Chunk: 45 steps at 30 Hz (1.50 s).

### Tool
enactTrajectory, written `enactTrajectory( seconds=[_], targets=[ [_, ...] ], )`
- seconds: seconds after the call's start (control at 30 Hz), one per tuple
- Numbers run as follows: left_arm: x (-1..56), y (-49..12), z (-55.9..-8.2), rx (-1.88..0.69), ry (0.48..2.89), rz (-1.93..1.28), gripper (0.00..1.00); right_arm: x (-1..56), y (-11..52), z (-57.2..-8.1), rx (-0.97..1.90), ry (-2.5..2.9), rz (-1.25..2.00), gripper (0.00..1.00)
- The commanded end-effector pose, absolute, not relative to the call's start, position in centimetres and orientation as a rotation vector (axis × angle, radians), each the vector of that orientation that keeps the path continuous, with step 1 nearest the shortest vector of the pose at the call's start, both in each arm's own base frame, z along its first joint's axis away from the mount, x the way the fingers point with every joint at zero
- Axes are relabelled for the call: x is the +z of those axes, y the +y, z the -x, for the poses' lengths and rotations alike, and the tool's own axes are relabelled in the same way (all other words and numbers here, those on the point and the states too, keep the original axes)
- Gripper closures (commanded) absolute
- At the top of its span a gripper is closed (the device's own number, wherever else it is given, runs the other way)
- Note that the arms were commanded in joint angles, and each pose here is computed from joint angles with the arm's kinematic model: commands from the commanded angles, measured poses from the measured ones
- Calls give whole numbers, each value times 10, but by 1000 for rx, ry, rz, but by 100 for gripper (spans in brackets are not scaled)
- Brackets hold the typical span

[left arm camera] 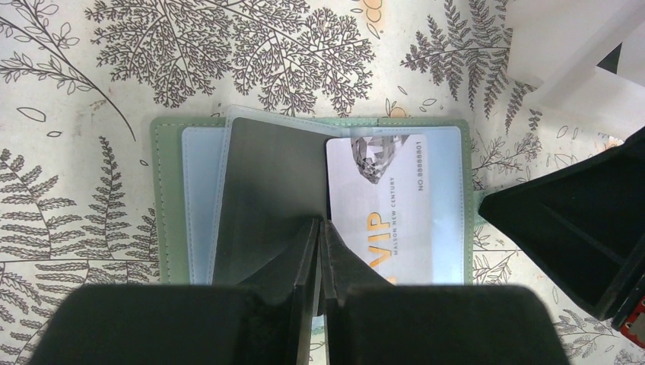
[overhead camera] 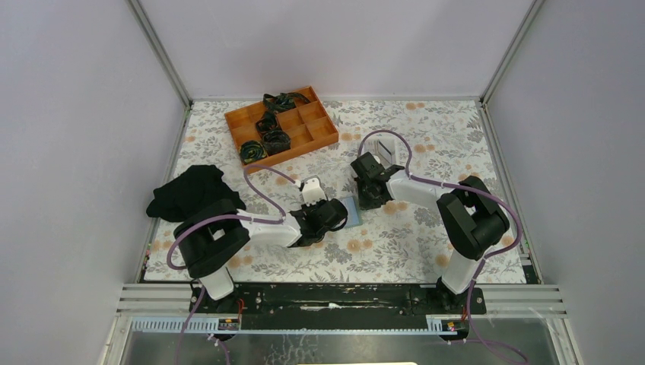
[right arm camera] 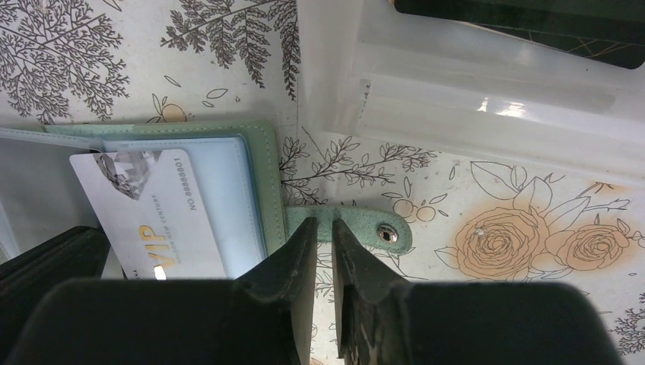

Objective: Put the credit cards into the card holder
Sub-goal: Insert the credit card into the card holder.

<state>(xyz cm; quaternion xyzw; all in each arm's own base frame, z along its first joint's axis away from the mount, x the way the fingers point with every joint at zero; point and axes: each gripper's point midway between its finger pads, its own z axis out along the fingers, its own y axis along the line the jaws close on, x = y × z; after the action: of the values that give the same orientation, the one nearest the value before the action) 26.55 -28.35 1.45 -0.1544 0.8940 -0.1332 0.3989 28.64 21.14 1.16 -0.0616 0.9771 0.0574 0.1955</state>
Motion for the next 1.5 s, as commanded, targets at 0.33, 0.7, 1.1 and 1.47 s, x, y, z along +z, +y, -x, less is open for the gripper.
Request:
enactTrajectory(
  seconds=[0.33,0.7,1.1,1.47],
  targets=[
    [-12,-261,-251,-187,2361,308,87,0,210,-276,144,2784,225,80],
    [-2,-272,-256,-219,2345,298,86,0,224,-272,166,2780,274,80],
    [11,-283,-257,-268,2316,270,86,4,241,-272,198,2765,314,80],
    [23,-285,-258,-288,2284,256,85,2,243,-271,182,2772,321,79]
  ],
)
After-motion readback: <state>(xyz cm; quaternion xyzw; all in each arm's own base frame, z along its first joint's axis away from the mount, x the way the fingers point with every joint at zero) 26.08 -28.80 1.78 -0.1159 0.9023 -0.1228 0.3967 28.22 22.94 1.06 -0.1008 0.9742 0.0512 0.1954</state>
